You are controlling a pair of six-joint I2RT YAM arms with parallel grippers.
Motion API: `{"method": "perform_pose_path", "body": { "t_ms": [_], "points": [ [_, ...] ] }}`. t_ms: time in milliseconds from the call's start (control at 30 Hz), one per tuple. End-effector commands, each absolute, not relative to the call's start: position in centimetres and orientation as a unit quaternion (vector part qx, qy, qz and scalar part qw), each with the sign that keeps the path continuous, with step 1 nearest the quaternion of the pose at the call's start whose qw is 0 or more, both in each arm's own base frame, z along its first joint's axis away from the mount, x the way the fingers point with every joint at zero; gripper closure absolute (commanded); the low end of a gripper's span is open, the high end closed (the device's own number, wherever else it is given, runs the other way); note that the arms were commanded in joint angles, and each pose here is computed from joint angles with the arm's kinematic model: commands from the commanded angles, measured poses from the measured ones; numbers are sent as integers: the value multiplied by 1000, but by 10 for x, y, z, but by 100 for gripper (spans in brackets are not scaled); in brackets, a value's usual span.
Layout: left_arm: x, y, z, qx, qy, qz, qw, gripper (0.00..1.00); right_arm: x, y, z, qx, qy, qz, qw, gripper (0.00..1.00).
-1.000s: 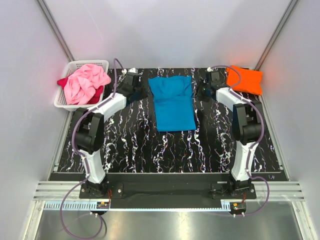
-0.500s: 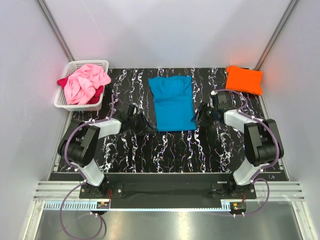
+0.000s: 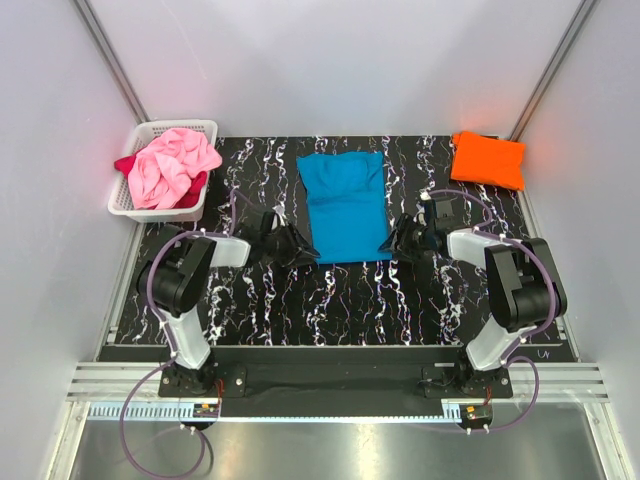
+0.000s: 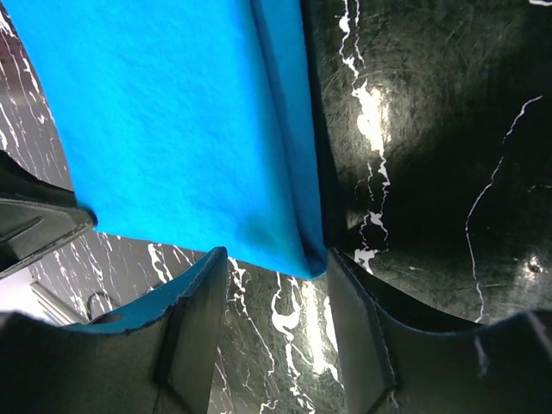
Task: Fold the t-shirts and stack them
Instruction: Fold the tshirt
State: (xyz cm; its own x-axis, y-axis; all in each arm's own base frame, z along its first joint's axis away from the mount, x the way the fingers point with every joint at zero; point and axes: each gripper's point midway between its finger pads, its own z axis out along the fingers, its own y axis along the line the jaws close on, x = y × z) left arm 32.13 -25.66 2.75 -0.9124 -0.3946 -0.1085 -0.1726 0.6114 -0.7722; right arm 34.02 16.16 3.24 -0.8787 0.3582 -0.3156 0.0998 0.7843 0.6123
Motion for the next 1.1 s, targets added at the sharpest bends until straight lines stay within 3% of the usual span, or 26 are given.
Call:
{"method": "perform_pose_path", "body": {
  "t_ms": [0, 200, 267, 300, 367, 400, 433, 533, 800, 1067],
  "points": [
    [338, -266, 38, -147, 875, -434, 154, 59, 352, 165, 37, 118, 914, 311, 231, 44],
    [339, -267, 24, -153, 879, -427, 146, 59, 351, 163, 27, 122, 919, 302, 224, 46],
    [340, -268, 23, -152, 879, -429, 144, 60, 351, 163, 23, 125, 919, 301, 220, 51],
    [340, -268, 23, -153, 879, -429, 142, 60, 351, 163, 24, 125, 919, 301, 221, 57],
    [340, -267, 23, -154, 880, -426, 144, 65, 351, 163, 23, 126, 919, 302, 220, 78],
    [338, -265, 22, -154, 883, -420, 141, 69, 350, 162, 23, 128, 919, 300, 220, 86],
    [337, -264, 24, -153, 884, -417, 143, 80, 350, 163, 24, 130, 919, 301, 218, 98],
    [328, -254, 21, -149, 902, -379, 141, 100, 346, 164, 30, 132, 918, 305, 218, 100],
    [302, -244, 24, -133, 915, -353, 145, 100, 314, 164, 51, 130, 916, 315, 210, 100],
    [266, -223, 47, -117, 923, -323, 174, 100, 248, 187, 79, 92, 920, 319, 208, 100]
  ]
}}
